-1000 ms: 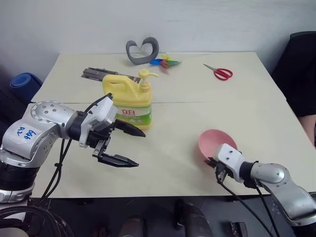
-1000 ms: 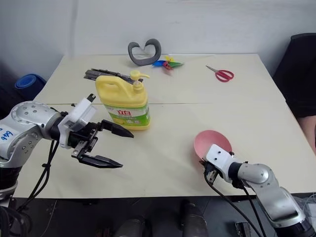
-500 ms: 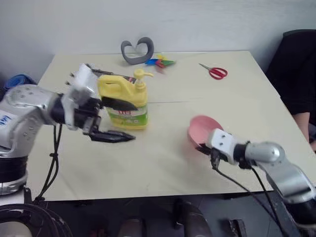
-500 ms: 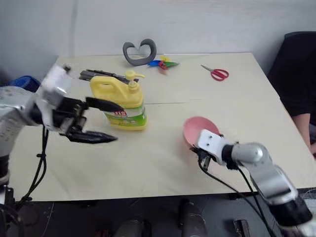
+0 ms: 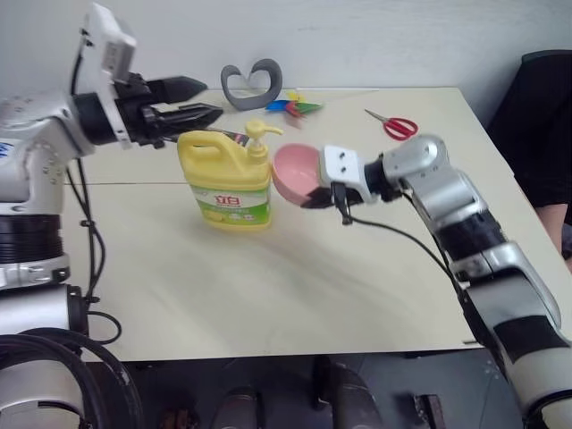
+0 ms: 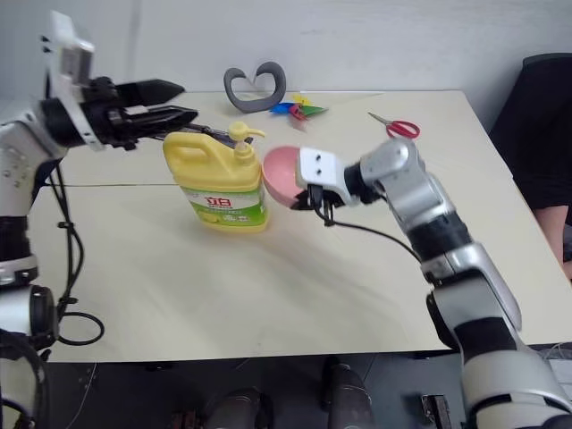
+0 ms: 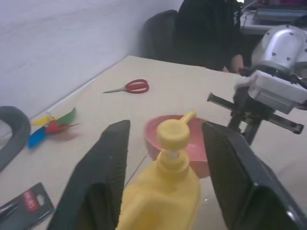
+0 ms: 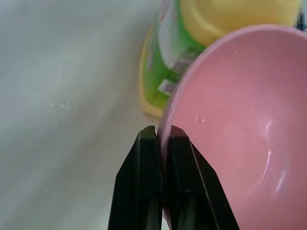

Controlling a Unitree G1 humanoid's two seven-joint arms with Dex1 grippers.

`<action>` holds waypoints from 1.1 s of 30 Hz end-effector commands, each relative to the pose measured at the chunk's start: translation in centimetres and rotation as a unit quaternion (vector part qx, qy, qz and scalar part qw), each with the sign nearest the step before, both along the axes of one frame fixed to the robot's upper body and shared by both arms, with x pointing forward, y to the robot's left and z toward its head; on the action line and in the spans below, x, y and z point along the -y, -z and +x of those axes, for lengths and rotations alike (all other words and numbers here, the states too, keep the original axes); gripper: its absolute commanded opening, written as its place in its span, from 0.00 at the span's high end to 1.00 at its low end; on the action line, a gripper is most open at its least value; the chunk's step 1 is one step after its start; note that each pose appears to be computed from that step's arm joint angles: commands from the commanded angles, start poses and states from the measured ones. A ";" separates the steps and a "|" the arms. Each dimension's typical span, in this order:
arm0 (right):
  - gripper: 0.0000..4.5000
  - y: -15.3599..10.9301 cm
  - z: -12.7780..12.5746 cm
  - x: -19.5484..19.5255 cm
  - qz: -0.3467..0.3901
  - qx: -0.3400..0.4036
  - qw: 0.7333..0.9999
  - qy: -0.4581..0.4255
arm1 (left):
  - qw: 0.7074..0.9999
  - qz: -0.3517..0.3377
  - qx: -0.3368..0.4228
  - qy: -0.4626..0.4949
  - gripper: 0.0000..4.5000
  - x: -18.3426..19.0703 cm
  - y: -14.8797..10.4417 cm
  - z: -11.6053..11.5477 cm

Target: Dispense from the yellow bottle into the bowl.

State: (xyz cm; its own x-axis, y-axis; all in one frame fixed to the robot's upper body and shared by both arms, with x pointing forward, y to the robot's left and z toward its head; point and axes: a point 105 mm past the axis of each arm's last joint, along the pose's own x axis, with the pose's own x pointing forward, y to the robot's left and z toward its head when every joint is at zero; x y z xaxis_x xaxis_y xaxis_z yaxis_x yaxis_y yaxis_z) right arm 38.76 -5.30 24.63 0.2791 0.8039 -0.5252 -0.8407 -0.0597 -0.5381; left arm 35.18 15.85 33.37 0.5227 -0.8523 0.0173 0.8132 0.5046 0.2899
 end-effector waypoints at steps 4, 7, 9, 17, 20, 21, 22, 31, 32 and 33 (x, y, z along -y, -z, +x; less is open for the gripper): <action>1.00 -3.0 -0.2 -1.3 -0.004 0.028 0.999 -0.047 | 0.999 0.005 0.027 0.015 0.94 1.6 -0.7 -0.9; 1.00 -3.6 -0.3 -1.5 -0.019 0.040 0.997 -0.058 | 1.000 0.003 0.023 0.009 0.99 1.7 -0.9 -0.6; 1.00 -3.9 -0.5 -1.5 -0.030 0.045 0.996 -0.068 | 1.000 0.002 0.023 0.006 0.99 1.7 -1.0 -0.5; 1.00 -4.8 -0.5 -1.9 -0.054 0.067 0.993 -0.081 | 1.000 0.012 0.019 -0.004 0.99 1.7 -0.4 0.1; 1.00 -4.9 -0.4 -2.0 -0.057 0.072 0.992 -0.082 | 1.000 0.021 0.022 -0.009 0.99 1.9 0.1 0.3; 1.00 -4.9 -0.4 -2.0 -0.057 0.074 0.992 -0.080 | 1.000 0.020 0.022 -0.011 0.99 2.0 0.2 0.4; 1.00 -5.0 -0.3 -2.1 -0.058 0.075 0.992 -0.080 | 1.000 0.018 0.021 -0.013 0.99 2.1 0.2 0.5; 1.00 -5.1 -0.3 -2.1 -0.063 0.081 0.991 -0.084 | 0.999 0.027 0.000 -0.042 0.99 1.6 1.4 1.2; 1.00 -5.1 -0.3 -2.1 -0.064 0.082 0.991 -0.085 | 0.998 0.040 -0.002 -0.050 0.99 1.5 1.9 1.5; 1.00 -5.1 -0.3 -2.1 -0.065 0.083 0.991 -0.086 | 0.997 0.049 -0.004 -0.054 0.99 1.5 2.3 1.6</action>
State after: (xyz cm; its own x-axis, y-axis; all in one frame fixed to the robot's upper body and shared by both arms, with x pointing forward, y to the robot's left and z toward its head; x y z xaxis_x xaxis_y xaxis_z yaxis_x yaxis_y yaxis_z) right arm 39.09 -4.08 27.21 0.2293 0.7452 -0.6262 -0.7695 -0.2551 -0.5855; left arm 36.75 14.04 30.90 0.5884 -0.8066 -0.0561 0.7817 0.5498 0.2944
